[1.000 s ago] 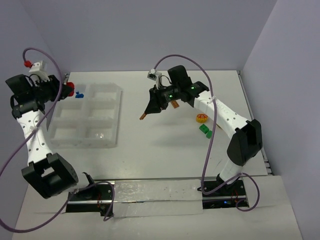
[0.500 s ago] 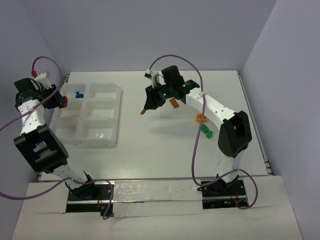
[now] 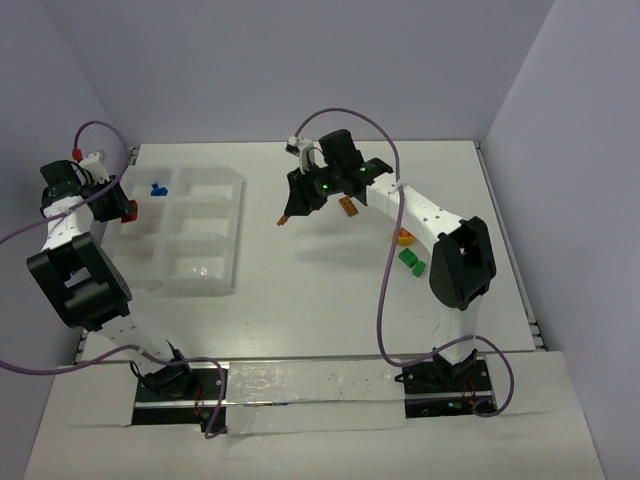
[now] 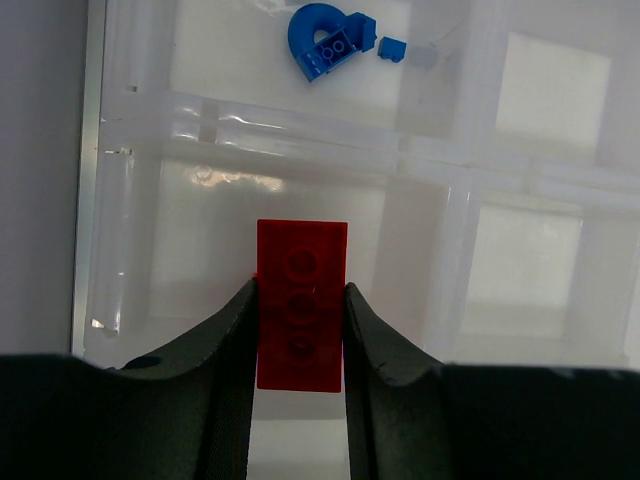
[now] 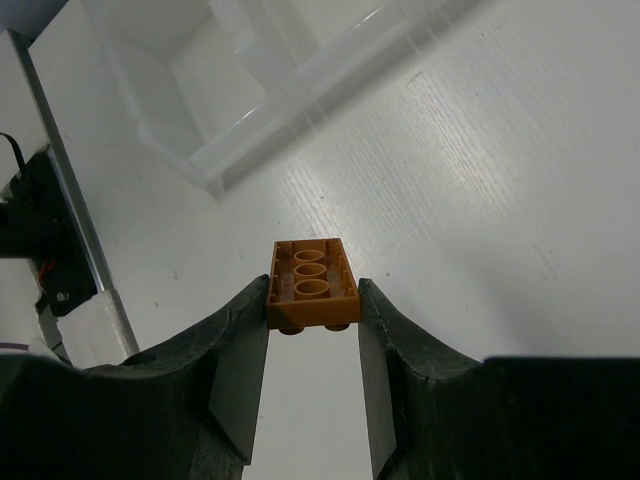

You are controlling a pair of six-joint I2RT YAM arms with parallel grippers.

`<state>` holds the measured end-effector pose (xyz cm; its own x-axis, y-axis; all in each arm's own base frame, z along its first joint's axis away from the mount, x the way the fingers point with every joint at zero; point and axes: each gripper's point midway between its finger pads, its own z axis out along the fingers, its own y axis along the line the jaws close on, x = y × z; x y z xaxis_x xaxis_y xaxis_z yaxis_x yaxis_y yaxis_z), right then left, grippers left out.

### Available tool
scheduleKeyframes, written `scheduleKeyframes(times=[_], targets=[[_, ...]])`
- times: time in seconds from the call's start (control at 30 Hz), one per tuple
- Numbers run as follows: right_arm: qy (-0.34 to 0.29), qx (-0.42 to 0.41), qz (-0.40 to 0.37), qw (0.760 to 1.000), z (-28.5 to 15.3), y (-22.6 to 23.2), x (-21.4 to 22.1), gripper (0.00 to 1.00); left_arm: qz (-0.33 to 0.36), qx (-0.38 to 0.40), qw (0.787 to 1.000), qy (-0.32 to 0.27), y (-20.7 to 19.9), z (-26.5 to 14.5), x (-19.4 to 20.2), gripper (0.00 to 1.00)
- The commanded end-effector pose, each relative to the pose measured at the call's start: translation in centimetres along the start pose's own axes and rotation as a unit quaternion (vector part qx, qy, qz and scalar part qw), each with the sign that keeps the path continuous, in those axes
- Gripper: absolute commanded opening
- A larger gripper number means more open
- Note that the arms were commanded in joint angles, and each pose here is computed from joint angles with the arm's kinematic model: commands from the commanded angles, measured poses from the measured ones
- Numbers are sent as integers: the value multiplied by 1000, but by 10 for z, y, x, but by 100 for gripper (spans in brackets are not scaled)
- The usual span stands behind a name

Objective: Sort the legos into containers by color

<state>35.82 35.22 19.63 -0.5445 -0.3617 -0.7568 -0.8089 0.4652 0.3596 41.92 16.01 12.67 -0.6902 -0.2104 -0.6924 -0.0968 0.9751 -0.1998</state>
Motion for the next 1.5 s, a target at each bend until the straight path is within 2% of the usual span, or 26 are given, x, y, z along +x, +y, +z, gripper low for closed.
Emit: scheduleKeyframes(times=[0.0, 0.17, 0.33, 0.47, 0.6, 0.77, 0.87, 1.0, 1.2, 1.47], targets=[[-29, -14, -15, 999, 1, 7, -24, 0, 21, -8, 1000, -19, 4, 6, -16, 39], [-35, -21, 10, 999, -2, 14, -29, 0, 21, 0, 1000, -23, -1, 4, -19, 48], [-43, -25, 43, 998, -5, 20, -31, 0, 29, 17, 999, -33, -13, -9, -27, 66], [-54, -40, 87, 994, -5, 27, -39, 0, 53, 79, 993, -65, -46, -41, -48, 68], [-58, -103, 151, 982, 0, 46, -48, 0, 122, 198, 966, -110, -124, -93, -52, 70], [-54, -216, 259, 940, 9, 72, -57, 0, 254, 322, 905, -112, -239, -143, 15, 71], [-48, -243, 289, 925, 14, 75, -55, 0, 291, 341, 888, -106, -271, -155, 46, 71], [-48, -251, 306, 917, 14, 76, -54, 0, 318, 370, 869, -84, -301, -164, 76, 71], [-46, -255, 307, 916, 13, 81, -54, 0, 338, 374, 861, -73, -319, -164, 85, 71], [-36, -268, 303, 914, 12, 93, -50, 0, 359, 314, 874, -94, -326, -144, 75, 68]])
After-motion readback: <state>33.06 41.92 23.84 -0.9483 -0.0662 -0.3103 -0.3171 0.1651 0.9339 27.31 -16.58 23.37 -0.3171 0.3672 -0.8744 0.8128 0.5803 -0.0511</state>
